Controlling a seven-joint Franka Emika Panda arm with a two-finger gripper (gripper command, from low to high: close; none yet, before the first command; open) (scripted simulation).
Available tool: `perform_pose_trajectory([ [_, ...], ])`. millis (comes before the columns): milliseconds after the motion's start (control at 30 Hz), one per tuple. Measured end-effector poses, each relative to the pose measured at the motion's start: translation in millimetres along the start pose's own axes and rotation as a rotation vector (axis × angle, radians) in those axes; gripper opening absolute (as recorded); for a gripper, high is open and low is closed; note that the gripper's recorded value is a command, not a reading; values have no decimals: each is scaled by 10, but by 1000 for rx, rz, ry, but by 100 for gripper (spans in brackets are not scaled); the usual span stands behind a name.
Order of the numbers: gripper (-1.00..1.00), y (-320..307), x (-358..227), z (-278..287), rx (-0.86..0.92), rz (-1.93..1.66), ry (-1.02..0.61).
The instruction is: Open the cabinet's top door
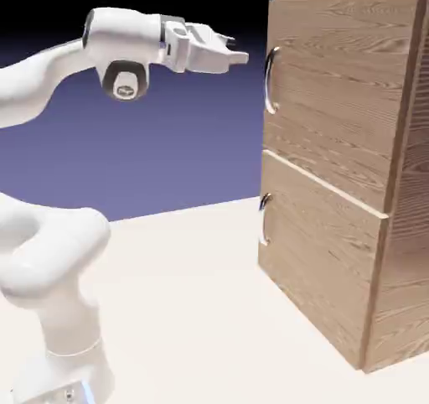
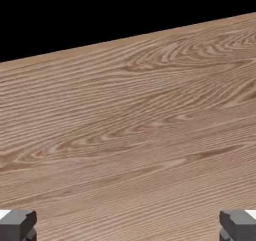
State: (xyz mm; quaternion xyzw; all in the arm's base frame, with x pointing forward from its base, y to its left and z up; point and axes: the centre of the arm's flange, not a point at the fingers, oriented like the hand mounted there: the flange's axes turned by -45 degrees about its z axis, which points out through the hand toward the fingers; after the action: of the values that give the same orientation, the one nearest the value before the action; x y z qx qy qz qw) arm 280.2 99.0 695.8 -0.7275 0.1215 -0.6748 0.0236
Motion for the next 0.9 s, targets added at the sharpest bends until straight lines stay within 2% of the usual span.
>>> perform_pose_trajectory([
  [300,0,-772,-492,305,59,-98,85],
  [533,0,-1083,-1182,979,95,-198,81],
  [600,0,-1089,-1234,1034,97,-204,79],
  [700,0,-1136,-1208,1416,97,-205,79],
  [733,-100,-1141,-1200,1530,97,-204,79],
  [800,-100,-1141,-1200,1530,97,-204,79],
  [900,-100,-986,-1196,1230,177,-207,71],
])
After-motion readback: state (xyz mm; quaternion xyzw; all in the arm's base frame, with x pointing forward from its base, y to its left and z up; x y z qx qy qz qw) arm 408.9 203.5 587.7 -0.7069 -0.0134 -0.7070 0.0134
